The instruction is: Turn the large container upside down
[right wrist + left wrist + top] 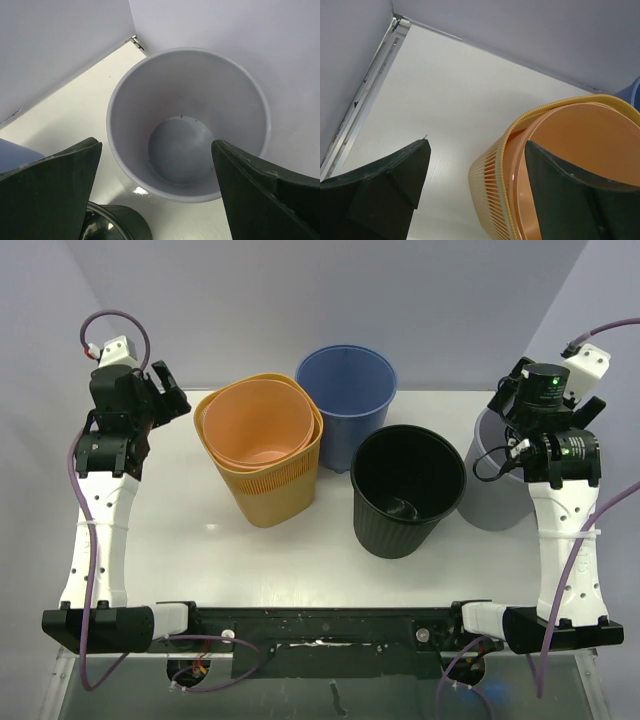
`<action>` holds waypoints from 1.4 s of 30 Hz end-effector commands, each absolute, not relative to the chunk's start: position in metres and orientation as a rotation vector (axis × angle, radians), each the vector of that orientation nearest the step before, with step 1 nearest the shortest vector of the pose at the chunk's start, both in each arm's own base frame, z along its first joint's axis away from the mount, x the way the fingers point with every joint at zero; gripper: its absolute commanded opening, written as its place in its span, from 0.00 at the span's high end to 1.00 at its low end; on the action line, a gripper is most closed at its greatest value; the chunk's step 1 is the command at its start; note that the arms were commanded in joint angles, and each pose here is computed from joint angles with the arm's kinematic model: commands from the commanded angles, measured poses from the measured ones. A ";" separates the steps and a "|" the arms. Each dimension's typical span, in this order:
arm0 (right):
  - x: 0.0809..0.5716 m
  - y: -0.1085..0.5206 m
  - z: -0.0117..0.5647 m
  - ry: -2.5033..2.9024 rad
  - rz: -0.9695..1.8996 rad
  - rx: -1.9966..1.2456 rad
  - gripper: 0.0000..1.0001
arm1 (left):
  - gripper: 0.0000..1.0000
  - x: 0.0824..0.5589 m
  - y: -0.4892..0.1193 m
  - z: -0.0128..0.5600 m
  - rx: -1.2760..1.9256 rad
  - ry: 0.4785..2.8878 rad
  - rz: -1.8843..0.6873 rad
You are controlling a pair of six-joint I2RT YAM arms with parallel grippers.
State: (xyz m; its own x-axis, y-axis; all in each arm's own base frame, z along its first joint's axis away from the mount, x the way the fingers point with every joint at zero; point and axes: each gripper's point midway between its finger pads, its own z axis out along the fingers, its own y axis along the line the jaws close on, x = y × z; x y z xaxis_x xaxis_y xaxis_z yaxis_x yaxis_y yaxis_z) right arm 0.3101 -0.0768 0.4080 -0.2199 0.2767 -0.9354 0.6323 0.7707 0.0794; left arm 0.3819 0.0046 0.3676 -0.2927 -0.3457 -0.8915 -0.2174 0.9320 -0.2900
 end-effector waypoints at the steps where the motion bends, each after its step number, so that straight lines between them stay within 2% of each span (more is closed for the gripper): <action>1: 0.315 -0.077 0.419 1.748 -0.347 0.719 0.02 | 0.24 0.381 0.013 0.396 -0.431 1.774 -0.105; 13: 0.314 -0.065 0.434 1.676 -0.224 0.682 0.02 | 0.23 0.375 -0.005 0.426 -0.368 1.652 -0.217; 21: 0.301 -0.061 0.438 1.590 -0.153 0.665 0.02 | 0.23 0.360 -0.094 0.455 -0.105 1.541 -0.524; 26: 0.301 -0.033 0.444 1.631 -0.001 0.552 0.02 | 0.23 0.347 -0.166 0.453 0.059 1.559 -0.599; 29: 0.309 0.001 0.430 1.767 0.144 0.427 0.02 | 0.23 0.337 -0.206 0.444 0.191 1.606 -0.575; 34: 0.300 0.002 0.398 1.933 0.107 0.437 0.02 | 0.23 0.313 -0.241 0.446 0.375 1.591 -0.563; 38: 0.282 0.015 0.388 2.015 0.170 0.396 0.02 | 0.23 0.292 -0.263 0.454 0.495 1.527 -0.664; 39: 0.277 0.012 0.380 2.080 0.061 0.122 0.02 | 0.23 0.287 -0.270 0.456 0.524 1.515 -0.702; 42: 0.263 0.030 0.357 2.192 0.182 0.160 0.02 | 0.23 0.274 -0.297 0.451 0.586 1.520 -0.814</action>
